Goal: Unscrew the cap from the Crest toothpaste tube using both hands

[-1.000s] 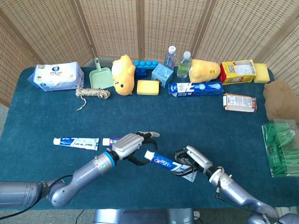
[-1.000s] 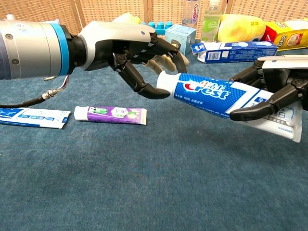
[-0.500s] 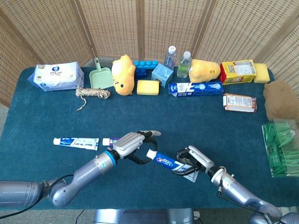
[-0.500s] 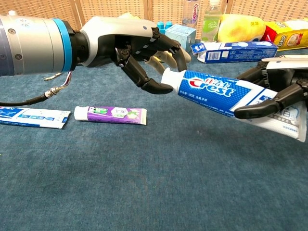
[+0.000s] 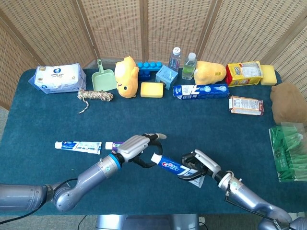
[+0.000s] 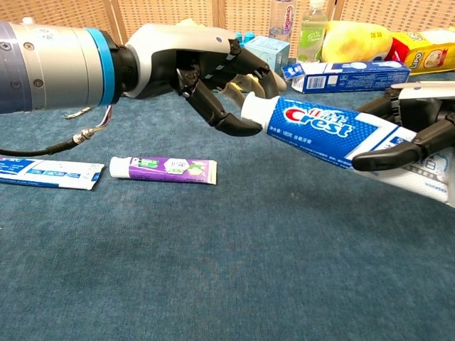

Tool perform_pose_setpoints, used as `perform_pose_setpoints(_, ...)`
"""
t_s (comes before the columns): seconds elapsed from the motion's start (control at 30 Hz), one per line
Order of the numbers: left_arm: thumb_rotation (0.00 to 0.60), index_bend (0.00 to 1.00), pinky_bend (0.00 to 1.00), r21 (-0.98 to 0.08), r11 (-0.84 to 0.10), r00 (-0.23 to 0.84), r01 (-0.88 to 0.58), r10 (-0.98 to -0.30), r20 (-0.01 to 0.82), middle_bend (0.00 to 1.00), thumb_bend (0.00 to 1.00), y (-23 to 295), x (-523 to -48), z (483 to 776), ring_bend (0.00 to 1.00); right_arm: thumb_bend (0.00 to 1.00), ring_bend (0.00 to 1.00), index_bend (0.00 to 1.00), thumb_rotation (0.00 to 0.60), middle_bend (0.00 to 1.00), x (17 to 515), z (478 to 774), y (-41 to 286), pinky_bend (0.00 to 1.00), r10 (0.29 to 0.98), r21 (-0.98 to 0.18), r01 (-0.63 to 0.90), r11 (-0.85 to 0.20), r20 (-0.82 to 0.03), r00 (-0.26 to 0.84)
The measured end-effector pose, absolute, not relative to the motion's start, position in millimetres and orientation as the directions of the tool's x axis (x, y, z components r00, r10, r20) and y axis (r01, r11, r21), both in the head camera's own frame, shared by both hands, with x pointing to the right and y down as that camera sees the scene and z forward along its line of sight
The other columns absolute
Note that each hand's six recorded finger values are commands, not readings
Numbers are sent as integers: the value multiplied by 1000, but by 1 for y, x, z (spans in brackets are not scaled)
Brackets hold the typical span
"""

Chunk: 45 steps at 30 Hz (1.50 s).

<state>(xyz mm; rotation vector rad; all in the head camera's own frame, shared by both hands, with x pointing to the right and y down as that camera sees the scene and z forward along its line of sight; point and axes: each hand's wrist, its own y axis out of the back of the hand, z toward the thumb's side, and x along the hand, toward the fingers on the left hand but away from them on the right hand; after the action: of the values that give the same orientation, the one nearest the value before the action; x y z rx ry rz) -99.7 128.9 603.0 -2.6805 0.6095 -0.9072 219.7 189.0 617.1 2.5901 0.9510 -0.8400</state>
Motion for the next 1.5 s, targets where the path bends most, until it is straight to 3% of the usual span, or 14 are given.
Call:
perform_pose_setpoints(0.8,600,356,181,-333,-899,736,-285,-428,525,148,308,133,-99,599,146,357,799,955,600,815,224,619,190,898,505,35,656,-754,-609,612)
perform_pose_setpoints(1.5,600,488,207,-346,-888,730,-302,-449,515,173,312,128,-98,601,163,367,799,953,600,814,224,617,191,899,499,63,660,-748,-602,623)
